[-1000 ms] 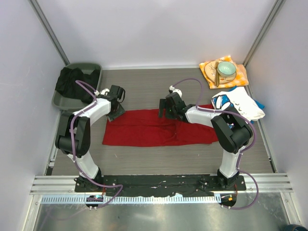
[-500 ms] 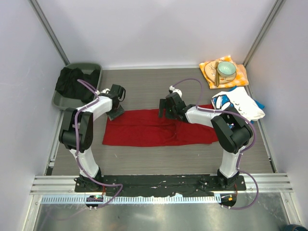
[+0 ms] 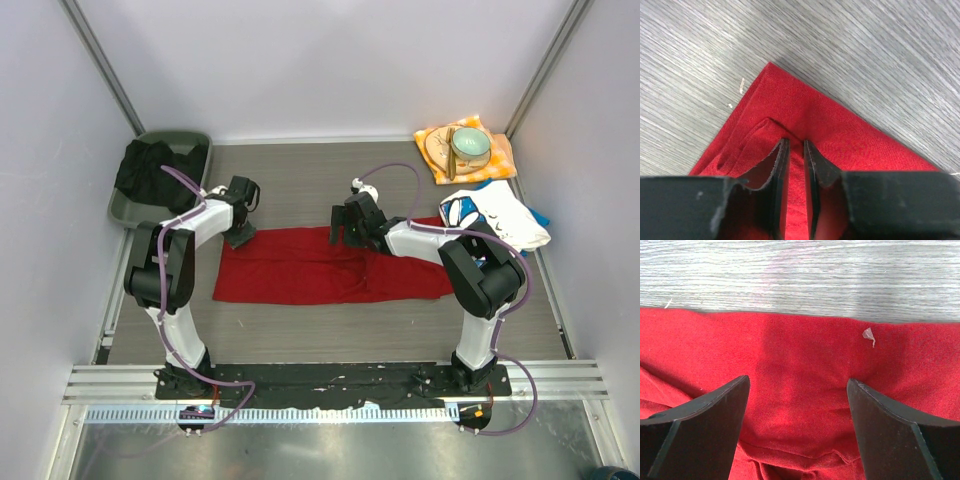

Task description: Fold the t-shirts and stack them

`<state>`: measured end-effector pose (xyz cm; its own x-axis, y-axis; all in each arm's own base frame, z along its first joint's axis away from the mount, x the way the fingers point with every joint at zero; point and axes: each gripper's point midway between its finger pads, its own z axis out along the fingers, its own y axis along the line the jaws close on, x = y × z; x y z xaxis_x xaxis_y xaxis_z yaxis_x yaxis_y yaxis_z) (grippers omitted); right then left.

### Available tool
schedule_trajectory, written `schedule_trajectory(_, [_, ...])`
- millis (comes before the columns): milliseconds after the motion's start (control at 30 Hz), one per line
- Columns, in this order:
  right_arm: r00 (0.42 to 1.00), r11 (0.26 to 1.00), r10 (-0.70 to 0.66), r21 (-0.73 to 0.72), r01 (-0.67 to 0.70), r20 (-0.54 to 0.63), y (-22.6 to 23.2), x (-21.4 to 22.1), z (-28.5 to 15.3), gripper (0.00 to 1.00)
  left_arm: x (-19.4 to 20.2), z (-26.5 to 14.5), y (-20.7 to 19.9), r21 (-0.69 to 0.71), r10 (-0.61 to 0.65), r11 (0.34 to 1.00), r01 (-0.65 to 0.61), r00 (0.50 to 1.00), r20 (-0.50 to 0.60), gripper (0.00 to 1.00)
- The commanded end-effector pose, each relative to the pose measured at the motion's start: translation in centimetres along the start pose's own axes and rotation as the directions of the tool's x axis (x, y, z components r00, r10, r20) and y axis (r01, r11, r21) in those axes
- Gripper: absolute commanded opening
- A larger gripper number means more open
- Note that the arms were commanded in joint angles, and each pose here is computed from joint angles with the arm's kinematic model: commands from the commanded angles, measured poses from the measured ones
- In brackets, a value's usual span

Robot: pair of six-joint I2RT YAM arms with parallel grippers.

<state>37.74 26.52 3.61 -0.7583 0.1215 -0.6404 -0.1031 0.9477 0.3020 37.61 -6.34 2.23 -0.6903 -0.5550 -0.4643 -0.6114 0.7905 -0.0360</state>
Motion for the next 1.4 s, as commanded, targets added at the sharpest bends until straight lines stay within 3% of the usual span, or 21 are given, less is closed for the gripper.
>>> schedule_trajectory(0, [1.0,1.0,-0.003,-0.013,0.002,-0.027,0.0,0.8,-0.4,0.85,-1.3,-0.1,-0.5,0.005,-0.01,1.0,0.01,0.999,0.032,0.19])
schedule_trajectory(133, [1.0,1.0,-0.002,-0.016,0.002,-0.027,0.1,0.8,-0.4,0.85,-1.3,-0.2,-0.4,0.002,-0.007,1.0,0.007,0.999,0.033,0.13])
schedule_trajectory(267, [1.0,1.0,-0.003,-0.012,0.002,-0.028,0.0,0.9,-0.4,0.85,-1.3,-0.4,-0.4,0.006,-0.009,1.0,0.008,1.0,0.03,0.0])
schedule_trajectory(933, [0.999,1.0,-0.003,-0.019,0.002,-0.051,0.1,1.5,0.2,0.84,-1.2,-6.8,2.2,0.121,-0.076,0.99,0.066,0.994,0.081,0.01])
schedule_trajectory(1133, [0.998,1.0,-0.005,-0.015,0.005,-0.057,0.0,1.6,0.2,0.84,1.7,-6.5,4.1,0.123,-0.078,0.99,0.071,0.996,0.053,0.14])
schedule_trajectory(1233, [0.998,1.0,-0.006,-0.015,0.005,-0.06,0.0,1.7,0.2,0.84,3.4,-6.6,5.1,0.133,-0.087,0.988,0.08,0.995,0.041,0.34])
schedule_trajectory(1267, [0.998,1.0,-0.007,-0.013,0.006,-0.06,-0.1,1.7,0.2,0.84,3.8,-6.7,5.4,0.135,-0.097,0.987,0.09,0.994,0.046,0.54])
schedule_trajectory(1333, [0.998,1.0,-0.006,-0.014,0.005,-0.064,0.0,1.8,0.3,0.84,4.6,-7.0,6.6,0.136,-0.109,0.986,0.101,0.992,0.057,0.7])
schedule_trajectory(1367, [0.998,1.0,-0.006,-0.014,0.005,-0.062,0.0,1.7,0.3,0.84,4.9,-7.2,6.8,0.142,-0.112,0.985,0.102,0.992,0.062,0.83])
